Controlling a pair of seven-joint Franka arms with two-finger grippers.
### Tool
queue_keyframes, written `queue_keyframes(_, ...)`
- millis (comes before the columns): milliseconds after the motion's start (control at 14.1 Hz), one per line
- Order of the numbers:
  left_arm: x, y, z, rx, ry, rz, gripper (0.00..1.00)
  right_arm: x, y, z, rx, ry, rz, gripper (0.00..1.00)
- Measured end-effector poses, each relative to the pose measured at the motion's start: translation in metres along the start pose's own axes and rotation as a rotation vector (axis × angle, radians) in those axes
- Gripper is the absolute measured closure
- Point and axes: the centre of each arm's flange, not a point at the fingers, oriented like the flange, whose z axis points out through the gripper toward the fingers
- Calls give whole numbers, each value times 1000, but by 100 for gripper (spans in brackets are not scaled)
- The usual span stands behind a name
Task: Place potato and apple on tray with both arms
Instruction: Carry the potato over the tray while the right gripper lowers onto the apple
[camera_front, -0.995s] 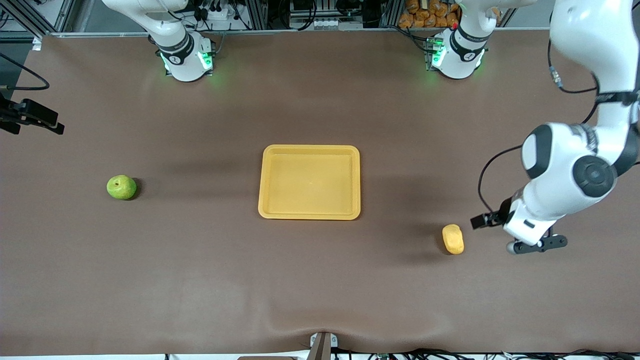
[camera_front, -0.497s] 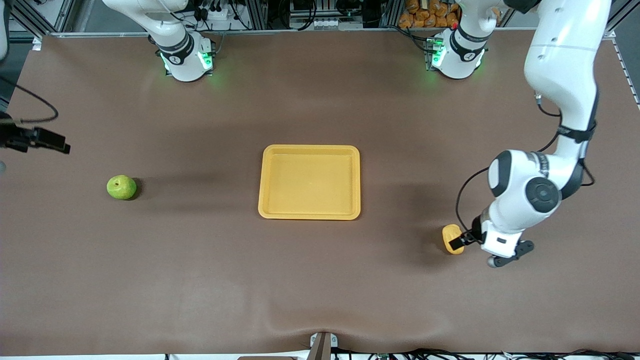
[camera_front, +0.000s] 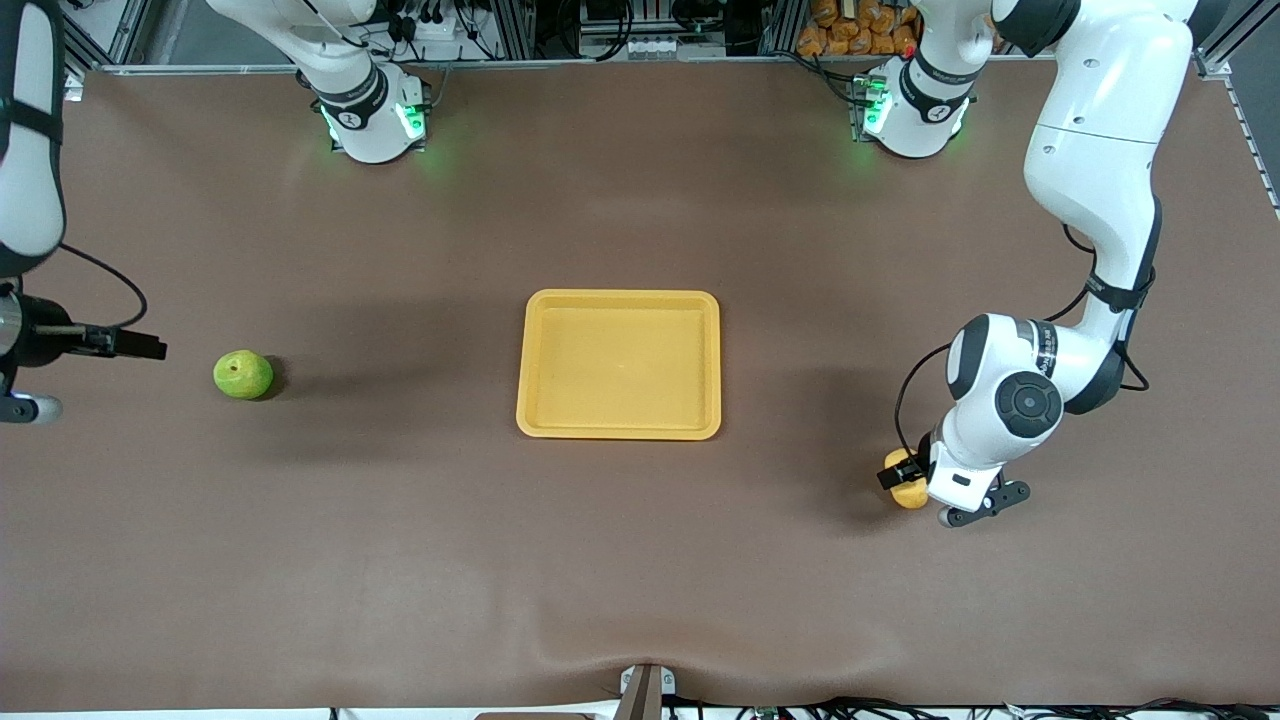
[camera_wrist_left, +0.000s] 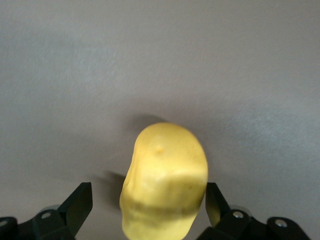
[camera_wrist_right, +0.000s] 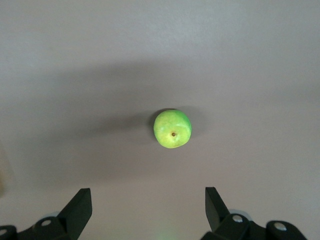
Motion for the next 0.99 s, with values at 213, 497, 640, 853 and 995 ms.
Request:
queue_keyframes(213,-1,10,3,-26,43,21,10,14,18,33,6,-52,28,0)
queue_keyframes(497,1,16,-2,-35,58,28,43,33,28,75,6,-83,42,0)
queue_keyframes(640,4,19,-7,-44,74,30,43,42,27,96,4,-95,41,0)
queue_keyframes(853,0,52,-54,-86,140,80,43,47,30,127,3,-86,44,0)
queue_keyframes(995,-23,95,-100,-112,174,147,43,46,38,147,5,-75,55,0)
